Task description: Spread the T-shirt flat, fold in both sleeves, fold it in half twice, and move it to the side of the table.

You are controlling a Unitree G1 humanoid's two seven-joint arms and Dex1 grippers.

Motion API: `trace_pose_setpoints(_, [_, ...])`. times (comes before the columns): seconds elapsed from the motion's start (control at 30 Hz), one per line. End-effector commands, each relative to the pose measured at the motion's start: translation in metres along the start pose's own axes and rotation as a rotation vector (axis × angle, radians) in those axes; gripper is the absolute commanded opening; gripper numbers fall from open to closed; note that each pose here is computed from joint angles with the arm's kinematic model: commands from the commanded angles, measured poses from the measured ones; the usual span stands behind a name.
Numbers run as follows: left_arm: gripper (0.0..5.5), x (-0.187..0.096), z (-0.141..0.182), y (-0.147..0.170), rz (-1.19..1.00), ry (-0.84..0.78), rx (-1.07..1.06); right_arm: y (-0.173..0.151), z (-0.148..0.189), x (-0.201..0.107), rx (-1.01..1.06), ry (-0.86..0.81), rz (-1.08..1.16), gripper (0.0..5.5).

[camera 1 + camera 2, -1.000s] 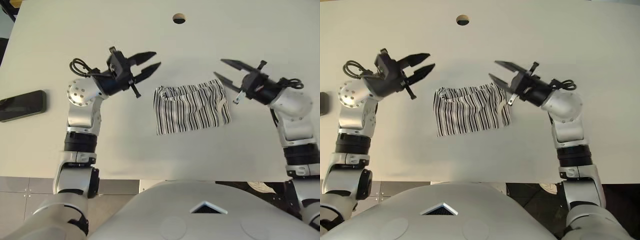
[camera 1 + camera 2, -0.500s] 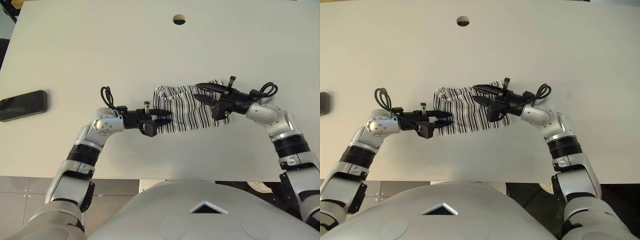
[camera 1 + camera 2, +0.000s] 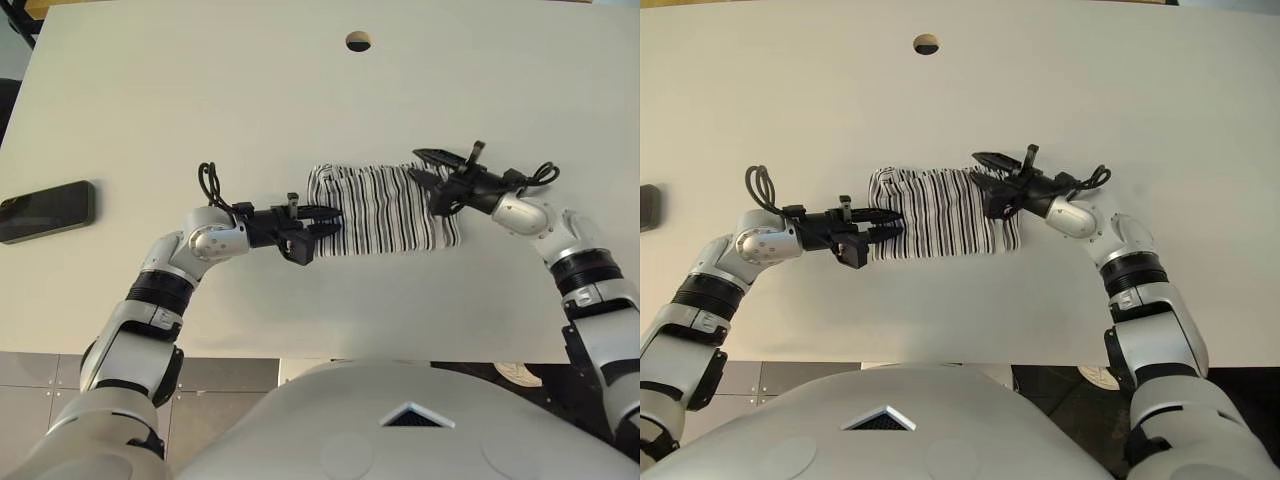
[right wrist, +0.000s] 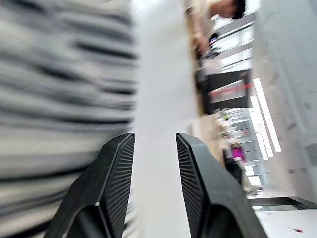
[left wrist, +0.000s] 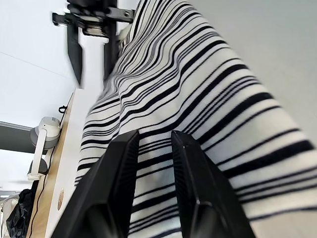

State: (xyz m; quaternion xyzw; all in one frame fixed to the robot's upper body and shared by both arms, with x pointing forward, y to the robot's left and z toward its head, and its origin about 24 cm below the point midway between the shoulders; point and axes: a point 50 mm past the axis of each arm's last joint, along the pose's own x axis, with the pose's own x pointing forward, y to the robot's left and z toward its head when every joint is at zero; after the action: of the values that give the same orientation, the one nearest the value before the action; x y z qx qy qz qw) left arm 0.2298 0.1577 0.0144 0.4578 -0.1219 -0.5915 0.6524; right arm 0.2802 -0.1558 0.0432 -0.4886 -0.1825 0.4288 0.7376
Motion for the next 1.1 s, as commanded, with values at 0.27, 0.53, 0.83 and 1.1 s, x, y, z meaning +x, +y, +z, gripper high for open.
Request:
trace_pose_setpoints(0.27, [1.19,-0.040,0.012,0.022,0.220,-0.004,-0.131,0.018,0.045,0.010,-0.132,-0.200,0.099,1.53])
trace_pose_setpoints(0.53, [1.19,-0.033,0.030,0.027,0.319,-0.078,-0.180,0.048,-0.041,-0.037,-0.428,0.323,0.628,1.53])
trace_pose_setpoints(0.83, [1.19,0.003,0.035,0.039,0.561,-0.248,-0.355,-0.042,-0.118,-0.143,-0.379,1.035,0.654,1.53])
trace_pose_setpoints(1.1, [1.19,0.003,0.017,0.104,1.011,-0.282,-0.427,-0.126,-0.092,-0.087,-0.584,0.877,-0.118,1.53])
